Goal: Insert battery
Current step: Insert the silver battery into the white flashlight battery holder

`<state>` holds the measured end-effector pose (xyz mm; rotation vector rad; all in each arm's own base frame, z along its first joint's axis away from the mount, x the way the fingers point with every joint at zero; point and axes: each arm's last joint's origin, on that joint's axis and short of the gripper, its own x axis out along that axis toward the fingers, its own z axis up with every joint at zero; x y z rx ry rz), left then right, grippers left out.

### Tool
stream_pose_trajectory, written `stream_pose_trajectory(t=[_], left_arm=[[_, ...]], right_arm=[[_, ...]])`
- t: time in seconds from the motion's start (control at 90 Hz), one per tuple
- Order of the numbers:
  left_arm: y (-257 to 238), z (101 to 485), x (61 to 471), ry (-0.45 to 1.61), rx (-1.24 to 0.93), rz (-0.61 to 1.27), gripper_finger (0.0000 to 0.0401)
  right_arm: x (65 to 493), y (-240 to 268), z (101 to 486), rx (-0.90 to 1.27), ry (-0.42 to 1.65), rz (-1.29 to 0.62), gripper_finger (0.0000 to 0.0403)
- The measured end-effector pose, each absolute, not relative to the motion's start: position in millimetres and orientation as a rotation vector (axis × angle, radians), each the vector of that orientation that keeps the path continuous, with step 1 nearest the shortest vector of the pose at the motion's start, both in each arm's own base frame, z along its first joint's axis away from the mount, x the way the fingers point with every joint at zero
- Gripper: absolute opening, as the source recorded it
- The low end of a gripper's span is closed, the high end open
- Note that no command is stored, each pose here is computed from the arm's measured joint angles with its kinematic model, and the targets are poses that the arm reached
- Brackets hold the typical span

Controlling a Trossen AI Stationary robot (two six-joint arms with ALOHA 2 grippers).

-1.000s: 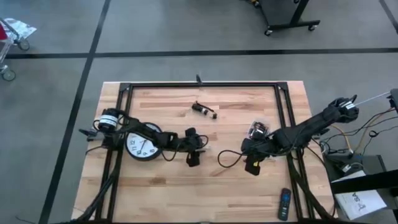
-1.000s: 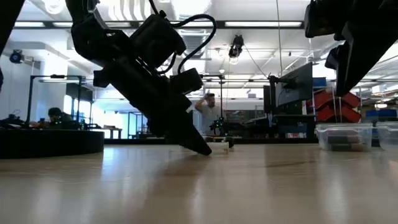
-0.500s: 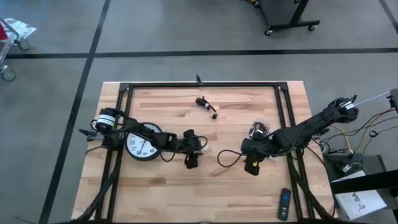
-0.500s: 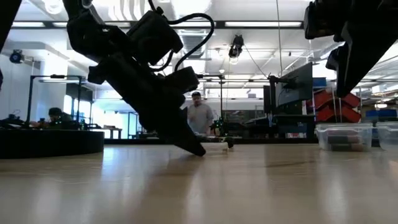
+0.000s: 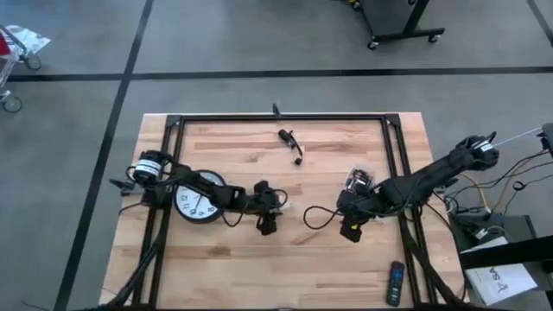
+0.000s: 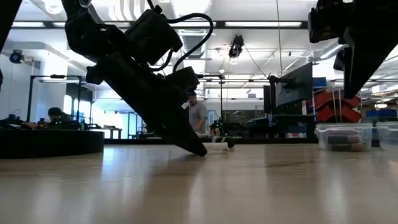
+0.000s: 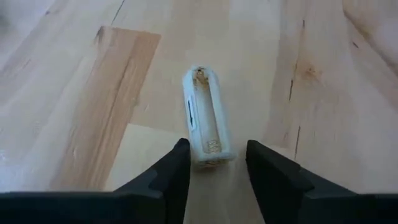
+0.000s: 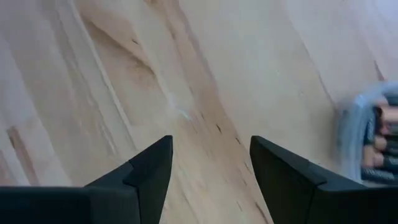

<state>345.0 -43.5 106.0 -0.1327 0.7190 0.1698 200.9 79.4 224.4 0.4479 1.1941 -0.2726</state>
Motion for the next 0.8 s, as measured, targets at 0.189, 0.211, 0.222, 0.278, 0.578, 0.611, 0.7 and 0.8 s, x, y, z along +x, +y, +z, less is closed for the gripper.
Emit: stream_pose_trajectory(t=[0.189,0.211,0.222,0.278,0.578,0.611,0.7,0.8], left_arm=[[-43.1,106.2,345.3,0.715,-0.133,0.174,0.0106],[-43.1,106.2,345.3,0.714,-0.134,0.174,0.0103],[-43.1,106.2,345.3,0.714,-0.134,0.175,0.0102],[-43.0,106.3,345.4,0.713,-0.133,0.175,0.0099],[-42.6,106.5,345.5,0.71,-0.135,0.182,0.0084],[-42.6,106.4,345.5,0.71,-0.134,0.182,0.0084],[-42.6,106.3,345.4,0.711,-0.133,0.182,0.0084],[-42.6,106.3,345.3,0.716,-0.127,0.181,0.0086]], right_arm=[[193.1,76.1,226.9,0.468,1.22,-0.32,0.0199],[192.7,75.9,227.3,0.471,1.22,-0.322,0.0199],[192.5,75.8,227.4,0.471,1.221,-0.322,0.0199],[191.1,75.2,227.7,0.47,1.227,-0.328,0.0199],[166.6,65.0,223.5,0.416,1.431,-0.534,0.0199],[163.1,63.6,223.5,0.408,1.458,-0.566,0.0199],[156.1,60.7,223.9,0.392,1.508,-0.633,0.0199],[153.6,59.5,224.3,0.378,1.53,-0.65,0.0199]])
